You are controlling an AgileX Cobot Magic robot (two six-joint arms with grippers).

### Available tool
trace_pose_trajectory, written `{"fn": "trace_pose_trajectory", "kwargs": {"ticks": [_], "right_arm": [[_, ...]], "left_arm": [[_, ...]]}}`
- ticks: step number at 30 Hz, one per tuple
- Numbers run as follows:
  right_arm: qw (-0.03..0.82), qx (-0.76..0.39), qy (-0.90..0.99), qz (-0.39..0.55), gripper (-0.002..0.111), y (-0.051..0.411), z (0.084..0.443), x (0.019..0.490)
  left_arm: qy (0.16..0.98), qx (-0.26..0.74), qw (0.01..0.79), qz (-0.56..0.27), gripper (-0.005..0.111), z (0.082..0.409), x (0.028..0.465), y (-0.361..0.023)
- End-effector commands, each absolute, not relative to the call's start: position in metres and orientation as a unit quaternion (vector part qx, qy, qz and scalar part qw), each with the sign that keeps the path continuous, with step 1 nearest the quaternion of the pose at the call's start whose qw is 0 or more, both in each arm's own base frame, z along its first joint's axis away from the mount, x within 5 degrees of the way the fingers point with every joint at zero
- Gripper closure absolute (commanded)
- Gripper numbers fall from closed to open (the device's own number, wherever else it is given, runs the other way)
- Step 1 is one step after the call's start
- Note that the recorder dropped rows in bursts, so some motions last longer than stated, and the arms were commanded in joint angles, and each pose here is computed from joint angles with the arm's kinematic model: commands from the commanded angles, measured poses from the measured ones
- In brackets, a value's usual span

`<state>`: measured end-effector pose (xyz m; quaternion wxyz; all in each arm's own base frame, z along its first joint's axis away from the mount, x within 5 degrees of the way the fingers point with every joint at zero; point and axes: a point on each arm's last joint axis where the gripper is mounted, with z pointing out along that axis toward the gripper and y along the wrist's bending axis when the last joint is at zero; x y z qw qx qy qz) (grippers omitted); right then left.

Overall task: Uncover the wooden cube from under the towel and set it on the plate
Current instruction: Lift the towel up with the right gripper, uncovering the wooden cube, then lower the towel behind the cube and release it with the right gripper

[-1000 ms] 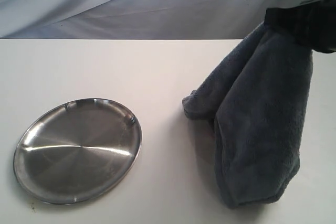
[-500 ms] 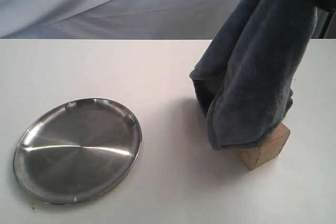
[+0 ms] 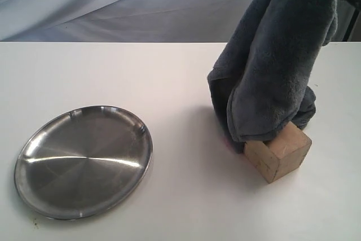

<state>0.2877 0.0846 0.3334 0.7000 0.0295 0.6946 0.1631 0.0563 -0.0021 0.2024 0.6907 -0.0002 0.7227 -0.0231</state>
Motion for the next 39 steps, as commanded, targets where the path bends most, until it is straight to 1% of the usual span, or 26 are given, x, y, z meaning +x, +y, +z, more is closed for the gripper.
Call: {"fn": "trace_pose_trajectory", "kwargs": {"ticks": [1, 3, 8, 14, 19, 22, 24, 28, 35, 37, 39], "right_arm": [[0.77, -0.02, 0.622, 0.139, 0.108, 0.091, 0.336, 0.299], [0.782, -0.014, 0.604, 0.155, 0.108, 0.093, 0.337, 0.301], [0.764, -0.011, 0.625, 0.163, 0.108, 0.097, 0.326, 0.313], [0.693, -0.038, 0.707, 0.137, 0.108, 0.108, 0.267, 0.338], [0.601, -0.054, 0.789, 0.115, 0.108, 0.112, 0.211, 0.35], [0.556, -0.059, 0.822, 0.108, 0.108, 0.114, 0.187, 0.352], [0.539, -0.061, 0.834, 0.105, 0.108, 0.114, 0.177, 0.353], [0.536, -0.061, 0.836, 0.102, 0.108, 0.115, 0.168, 0.355], [0.576, -0.056, 0.809, 0.106, 0.108, 0.115, 0.176, 0.358], [0.576, -0.056, 0.808, 0.106, 0.102, 0.115, 0.176, 0.358], [0.576, -0.056, 0.808, 0.106, 0.091, 0.115, 0.176, 0.358]], "left_arm": [[0.723, 0.0, 0.69, -0.023, 0.105, 0.201, 0.056, -0.002], [0.723, 0.0, 0.69, -0.023, 0.105, 0.201, 0.056, -0.002], [0.723, 0.0, 0.69, -0.023, 0.105, 0.201, 0.056, -0.002], [0.723, -0.001, 0.69, -0.024, 0.105, 0.201, 0.056, -0.002], [0.723, 0.0, 0.69, -0.023, 0.105, 0.201, 0.056, -0.002], [0.723, 0.0, 0.69, -0.023, 0.105, 0.201, 0.056, -0.002], [0.723, 0.0, 0.69, -0.023, 0.105, 0.201, 0.056, -0.002], [0.723, -0.001, 0.69, -0.024, 0.105, 0.201, 0.056, -0.002], [0.723, -0.001, 0.69, -0.024, 0.105, 0.201, 0.056, -0.002], [0.723, -0.001, 0.69, -0.024, 0.105, 0.201, 0.056, -0.002], [0.723, -0.001, 0.69, -0.024, 0.105, 0.201, 0.056, -0.002]]}}
